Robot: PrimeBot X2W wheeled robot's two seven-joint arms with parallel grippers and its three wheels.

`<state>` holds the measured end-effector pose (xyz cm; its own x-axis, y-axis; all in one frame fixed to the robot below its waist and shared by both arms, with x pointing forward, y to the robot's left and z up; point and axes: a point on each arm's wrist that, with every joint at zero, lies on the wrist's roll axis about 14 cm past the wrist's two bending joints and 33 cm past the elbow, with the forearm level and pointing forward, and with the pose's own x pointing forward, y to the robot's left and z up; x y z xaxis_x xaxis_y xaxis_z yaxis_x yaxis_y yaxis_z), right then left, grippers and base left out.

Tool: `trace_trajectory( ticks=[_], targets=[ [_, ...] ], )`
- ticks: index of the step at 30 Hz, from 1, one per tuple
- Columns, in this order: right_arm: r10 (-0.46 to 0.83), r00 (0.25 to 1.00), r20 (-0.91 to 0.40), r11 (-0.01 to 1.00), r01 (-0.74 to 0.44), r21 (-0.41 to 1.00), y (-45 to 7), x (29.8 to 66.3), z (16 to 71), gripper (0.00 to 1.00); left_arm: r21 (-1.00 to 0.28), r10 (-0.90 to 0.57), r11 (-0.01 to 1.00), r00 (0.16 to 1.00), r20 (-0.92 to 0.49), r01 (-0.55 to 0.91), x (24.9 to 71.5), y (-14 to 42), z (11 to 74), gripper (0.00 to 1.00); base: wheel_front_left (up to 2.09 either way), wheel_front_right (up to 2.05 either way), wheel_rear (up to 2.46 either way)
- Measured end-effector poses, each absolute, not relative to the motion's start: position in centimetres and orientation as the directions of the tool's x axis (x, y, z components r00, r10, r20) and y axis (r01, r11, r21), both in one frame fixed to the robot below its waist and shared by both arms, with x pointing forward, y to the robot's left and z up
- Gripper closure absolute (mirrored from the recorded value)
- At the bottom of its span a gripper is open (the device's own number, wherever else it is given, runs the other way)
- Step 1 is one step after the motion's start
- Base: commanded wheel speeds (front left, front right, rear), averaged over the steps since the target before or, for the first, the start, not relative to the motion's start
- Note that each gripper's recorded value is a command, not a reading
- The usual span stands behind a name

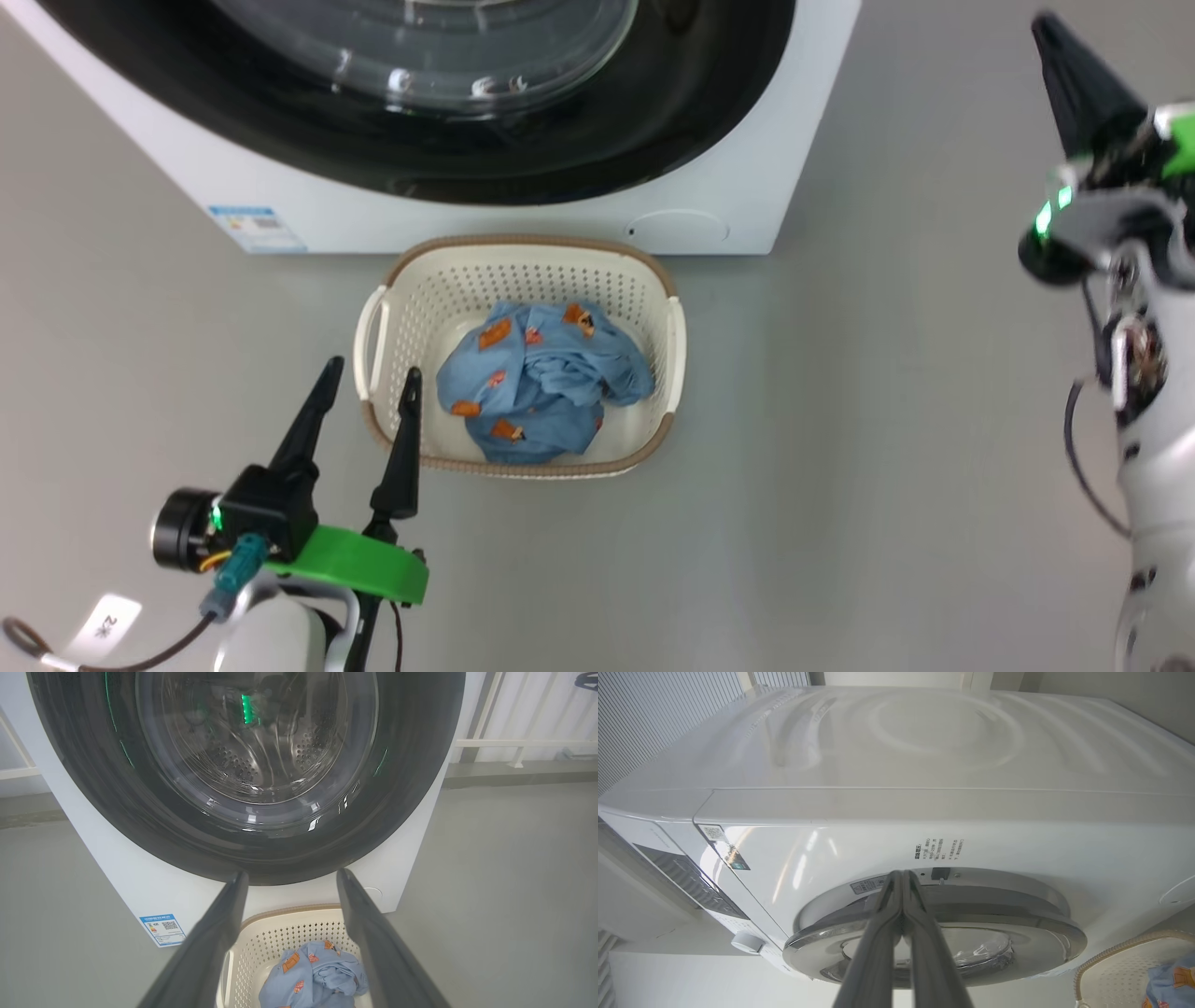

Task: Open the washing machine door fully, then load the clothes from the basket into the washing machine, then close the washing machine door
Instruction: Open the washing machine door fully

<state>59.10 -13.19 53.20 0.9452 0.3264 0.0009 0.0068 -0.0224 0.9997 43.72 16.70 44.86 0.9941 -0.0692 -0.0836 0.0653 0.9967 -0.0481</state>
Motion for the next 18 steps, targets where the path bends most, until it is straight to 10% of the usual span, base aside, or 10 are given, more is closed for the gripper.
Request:
trace_trajectory(
  ticks=[18],
  targets=[
    [0.599, 0.801, -0.005, 0.063, -0.04, 0.997, -3.0, 65.0, 55.9, 1.0, -0.03, -0.032, 0.999, 0.992, -0.124, 0.029, 43.8, 18.1, 43.5, 0.0, 0.0, 0.0, 0.0]
  ],
)
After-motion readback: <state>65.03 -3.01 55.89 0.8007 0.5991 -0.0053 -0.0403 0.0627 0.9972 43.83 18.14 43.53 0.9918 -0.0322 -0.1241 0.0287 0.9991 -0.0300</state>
